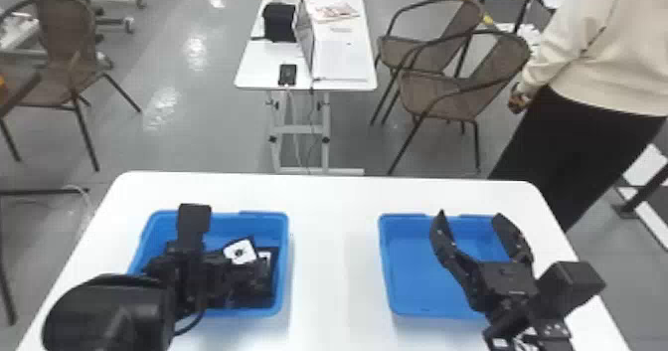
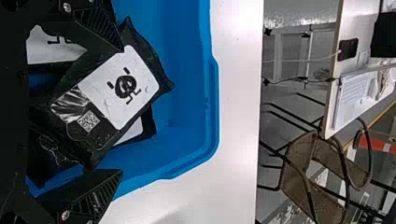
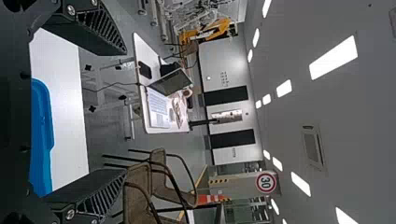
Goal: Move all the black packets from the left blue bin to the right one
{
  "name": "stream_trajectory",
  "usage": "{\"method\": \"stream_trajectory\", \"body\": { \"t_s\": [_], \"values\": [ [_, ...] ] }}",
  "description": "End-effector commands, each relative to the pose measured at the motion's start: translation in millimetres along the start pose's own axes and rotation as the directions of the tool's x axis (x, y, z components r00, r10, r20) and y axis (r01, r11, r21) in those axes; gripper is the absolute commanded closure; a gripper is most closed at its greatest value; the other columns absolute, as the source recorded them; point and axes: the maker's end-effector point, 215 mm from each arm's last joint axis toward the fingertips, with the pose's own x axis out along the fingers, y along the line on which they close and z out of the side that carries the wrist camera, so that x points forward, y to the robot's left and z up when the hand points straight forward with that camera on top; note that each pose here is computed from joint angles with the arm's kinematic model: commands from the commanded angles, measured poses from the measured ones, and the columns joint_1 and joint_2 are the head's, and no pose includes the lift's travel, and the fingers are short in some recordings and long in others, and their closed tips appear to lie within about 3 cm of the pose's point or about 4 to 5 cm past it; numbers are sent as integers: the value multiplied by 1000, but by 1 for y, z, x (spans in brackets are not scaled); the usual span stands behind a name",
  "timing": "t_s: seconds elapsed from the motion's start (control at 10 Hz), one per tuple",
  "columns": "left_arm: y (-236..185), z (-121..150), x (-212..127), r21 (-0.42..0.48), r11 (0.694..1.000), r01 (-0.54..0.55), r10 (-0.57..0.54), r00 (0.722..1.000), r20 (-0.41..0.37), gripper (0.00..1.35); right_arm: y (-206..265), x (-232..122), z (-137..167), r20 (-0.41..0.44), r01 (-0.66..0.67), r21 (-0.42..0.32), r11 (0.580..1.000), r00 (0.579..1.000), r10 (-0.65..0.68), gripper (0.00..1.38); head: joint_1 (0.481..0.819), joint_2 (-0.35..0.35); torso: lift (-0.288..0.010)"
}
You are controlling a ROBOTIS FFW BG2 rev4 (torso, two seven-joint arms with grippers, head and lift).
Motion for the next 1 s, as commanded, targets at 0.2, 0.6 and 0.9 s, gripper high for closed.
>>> {"method": "stream_trajectory", "body": {
  "t_s": [0.2,0.6,0.9],
  "values": [
    [-11,-20,9,-68,997,40,-44,998,-50,177,1,-1,-2,-3,0,4,1000,1000,0,116,695,-69,0],
    [-8,-5,7,-13,999,32,-32,999,-16,975,2,0,-2,-3,-3,10,1000,1000,3,242,695,-73,0],
    [-6,12,-8,47,997,55,-56,998,9,1216,6,2,-2,0,-8,26,1000,1000,8,395,695,-68,0]
  ]
}}
